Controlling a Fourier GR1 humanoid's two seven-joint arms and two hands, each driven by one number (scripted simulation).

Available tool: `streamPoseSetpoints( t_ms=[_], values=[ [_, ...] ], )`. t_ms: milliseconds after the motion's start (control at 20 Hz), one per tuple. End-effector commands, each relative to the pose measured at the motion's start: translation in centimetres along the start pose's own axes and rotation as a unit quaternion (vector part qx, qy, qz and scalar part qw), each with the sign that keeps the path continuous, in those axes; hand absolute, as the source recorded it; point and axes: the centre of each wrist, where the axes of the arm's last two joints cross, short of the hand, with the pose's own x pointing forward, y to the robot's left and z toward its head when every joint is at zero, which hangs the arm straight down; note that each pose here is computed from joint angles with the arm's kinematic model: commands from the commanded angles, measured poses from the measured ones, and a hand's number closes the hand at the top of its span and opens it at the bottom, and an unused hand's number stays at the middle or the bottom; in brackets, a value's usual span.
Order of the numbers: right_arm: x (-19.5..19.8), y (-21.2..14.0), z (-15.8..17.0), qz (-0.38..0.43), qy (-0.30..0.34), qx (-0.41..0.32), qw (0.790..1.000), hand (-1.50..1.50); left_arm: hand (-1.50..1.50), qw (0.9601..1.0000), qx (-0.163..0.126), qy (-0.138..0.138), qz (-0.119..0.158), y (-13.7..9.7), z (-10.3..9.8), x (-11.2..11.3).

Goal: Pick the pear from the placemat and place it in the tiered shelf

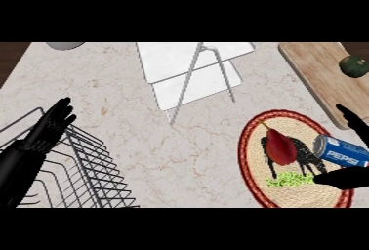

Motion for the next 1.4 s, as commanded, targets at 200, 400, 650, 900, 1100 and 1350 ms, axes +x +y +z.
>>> streamPoseSetpoints(
  t_ms=[200,400,650,900,1100,1350],
  values=[
    [2.7,2.8,0.2,0.024,0.049,0.011,0.998,-1.5,0.0,0.9904,0.007,0.135,0.029,-2.6,1.2,-6.9],
    [3.8,2.9,0.6,0.038,0.059,-0.008,0.998,-1.5,0.0,0.9902,0.023,0.134,0.033,-1.5,0.8,-6.8],
    [4.5,4.1,0.5,0.065,0.078,-0.011,0.995,-1.5,0.0,0.9911,0.017,0.127,0.035,-2.1,0.9,-6.9],
    [4.3,5.5,0.3,0.071,0.082,-0.002,0.994,-1.5,0.0,0.9899,0.009,0.137,0.034,-2.7,1.4,-7.4],
    [4.4,5.9,0.0,0.077,0.087,-0.005,0.993,-1.5,0.0,0.991,0.019,0.13,0.029,-2.0,1.1,-7.3],
    [4.8,6.9,-0.6,0.088,0.09,-0.007,0.992,-1.5,0.0,0.9907,0.014,0.133,0.028,-2.2,1.4,-7.5]
  ],
)
